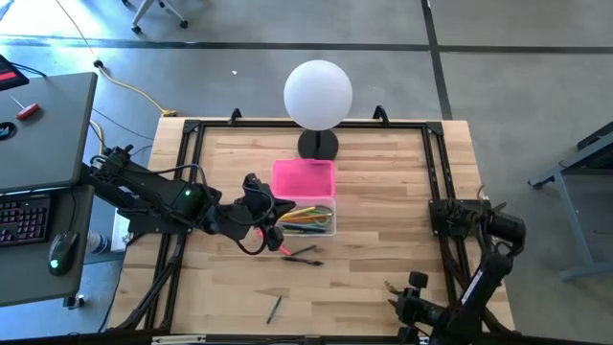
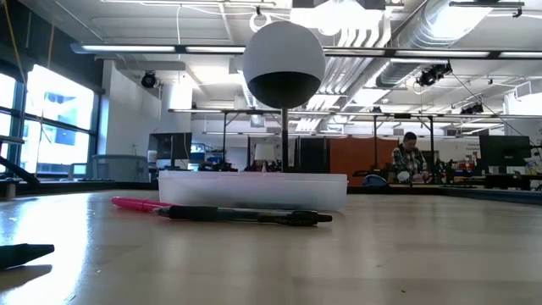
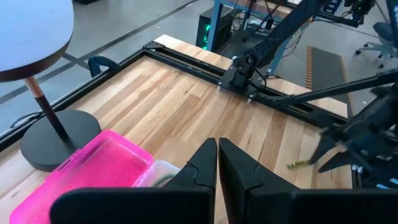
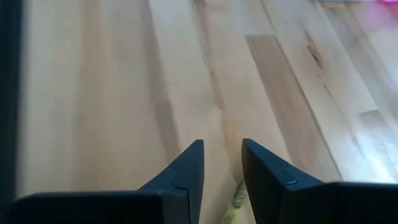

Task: Pick & place school supplies into a supply box
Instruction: Put the light green crayon into the pink supply box

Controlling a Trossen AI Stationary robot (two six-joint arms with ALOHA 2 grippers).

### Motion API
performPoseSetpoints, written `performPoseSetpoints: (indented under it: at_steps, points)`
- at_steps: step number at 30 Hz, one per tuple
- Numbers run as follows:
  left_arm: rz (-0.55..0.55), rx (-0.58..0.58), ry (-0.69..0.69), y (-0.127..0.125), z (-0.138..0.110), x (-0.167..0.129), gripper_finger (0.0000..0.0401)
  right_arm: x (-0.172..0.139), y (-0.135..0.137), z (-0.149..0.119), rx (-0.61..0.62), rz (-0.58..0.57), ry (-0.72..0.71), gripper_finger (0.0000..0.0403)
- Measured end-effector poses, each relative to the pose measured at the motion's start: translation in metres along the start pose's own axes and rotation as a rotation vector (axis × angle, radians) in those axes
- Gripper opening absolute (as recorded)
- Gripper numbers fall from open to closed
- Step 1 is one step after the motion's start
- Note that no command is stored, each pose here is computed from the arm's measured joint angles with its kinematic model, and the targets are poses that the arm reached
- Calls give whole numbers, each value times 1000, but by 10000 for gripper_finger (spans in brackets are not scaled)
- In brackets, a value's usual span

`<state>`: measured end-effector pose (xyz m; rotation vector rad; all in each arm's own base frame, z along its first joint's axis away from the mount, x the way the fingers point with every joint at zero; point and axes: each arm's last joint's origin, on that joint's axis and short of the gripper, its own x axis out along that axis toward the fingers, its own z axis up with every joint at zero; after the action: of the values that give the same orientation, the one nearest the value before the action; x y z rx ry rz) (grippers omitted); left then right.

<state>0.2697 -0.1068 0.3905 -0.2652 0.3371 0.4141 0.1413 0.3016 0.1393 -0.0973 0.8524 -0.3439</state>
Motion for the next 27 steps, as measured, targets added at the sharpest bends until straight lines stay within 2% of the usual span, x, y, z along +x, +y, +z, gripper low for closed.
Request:
performPoseSetpoints:
  at_steps: [6,16,23,27]
  points:
    - [-7,-12,-11,-1,1,0,46,4,-10,-1,-37,-104,-17,88]
    - [-6,-11,-10,-1,1,0,46,33,-12,-27,85,6,-27,87]
    - [-6,-10,-8,-1,1,0,46,47,-24,-40,93,5,-63,87]
    - [3,-10,-14,0,1,0,46,36,-25,-27,19,15,-86,87]
